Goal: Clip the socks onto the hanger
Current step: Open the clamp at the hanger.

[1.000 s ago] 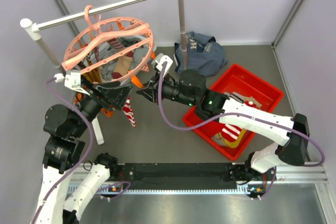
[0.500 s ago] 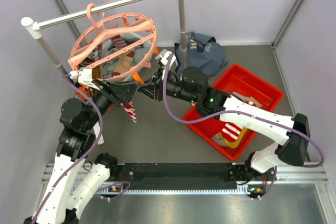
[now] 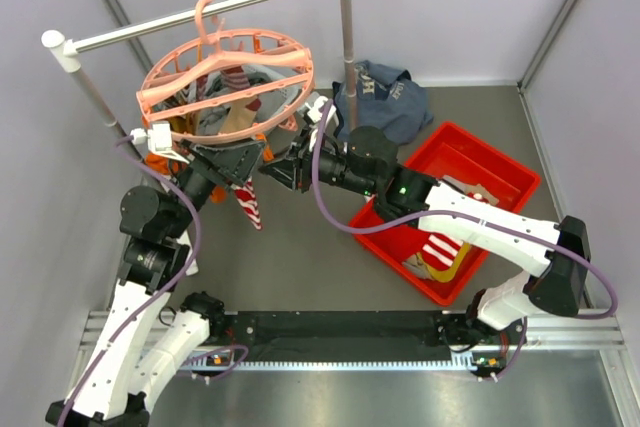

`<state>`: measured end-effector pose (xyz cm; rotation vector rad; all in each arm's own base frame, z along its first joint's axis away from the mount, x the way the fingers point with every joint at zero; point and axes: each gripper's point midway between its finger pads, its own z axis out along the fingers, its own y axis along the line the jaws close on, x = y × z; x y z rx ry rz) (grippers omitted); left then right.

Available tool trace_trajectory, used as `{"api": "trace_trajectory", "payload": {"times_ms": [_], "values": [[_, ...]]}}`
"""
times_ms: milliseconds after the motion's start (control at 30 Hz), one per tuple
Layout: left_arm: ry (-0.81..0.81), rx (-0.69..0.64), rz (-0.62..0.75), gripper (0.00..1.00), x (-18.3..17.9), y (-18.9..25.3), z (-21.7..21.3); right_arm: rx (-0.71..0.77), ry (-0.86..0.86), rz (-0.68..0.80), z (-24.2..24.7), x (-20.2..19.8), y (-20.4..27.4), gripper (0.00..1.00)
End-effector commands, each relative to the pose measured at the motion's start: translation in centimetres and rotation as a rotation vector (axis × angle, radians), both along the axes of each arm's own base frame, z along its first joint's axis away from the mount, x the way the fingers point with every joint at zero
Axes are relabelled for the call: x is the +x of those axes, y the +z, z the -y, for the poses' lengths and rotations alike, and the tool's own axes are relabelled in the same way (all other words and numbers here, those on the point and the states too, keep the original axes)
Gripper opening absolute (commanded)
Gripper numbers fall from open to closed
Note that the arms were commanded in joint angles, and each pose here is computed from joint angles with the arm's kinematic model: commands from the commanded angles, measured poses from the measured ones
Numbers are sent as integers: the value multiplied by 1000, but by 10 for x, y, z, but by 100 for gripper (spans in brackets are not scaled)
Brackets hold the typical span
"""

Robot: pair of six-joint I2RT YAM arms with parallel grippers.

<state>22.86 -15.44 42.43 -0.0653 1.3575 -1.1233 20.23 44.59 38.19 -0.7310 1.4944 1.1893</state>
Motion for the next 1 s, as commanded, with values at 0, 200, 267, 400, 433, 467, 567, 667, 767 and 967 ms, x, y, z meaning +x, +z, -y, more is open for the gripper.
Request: {"api": "trace_trajectory", "payload": {"times_ms": [0,200,267,400,433,467,567,667,767,967], "values": [[-1,-38,71,59,4,18,1,43,49,8,-5,-8,12,0],[-25,-27,54,62,3,10,4,40,41,6,-6,-6,10,0],[-31,-32,51,68,-1,8,4,41,37,6,-6,-5,10,0],[-30,-58,34,69,-7,-2,1,41,32,6,-6,-5,10,0],[-33,-75,52,69,-12,3,0,41,31,6,-5,-4,10,0],[-34,-82,53,70,-13,2,-1,40,31,5,-6,-4,10,0],[-37,-85,46,72,-12,-1,0,41,31,7,-6,-4,10,0],[-59,-89,41,76,-11,0,3,43,32,7,-7,-3,10,0],[-100,-143,8,79,-13,0,8,43,31,5,-8,-3,9,0],[-42,-199,-15,77,-5,0,-2,43,39,2,-12,-3,7,0]]}}
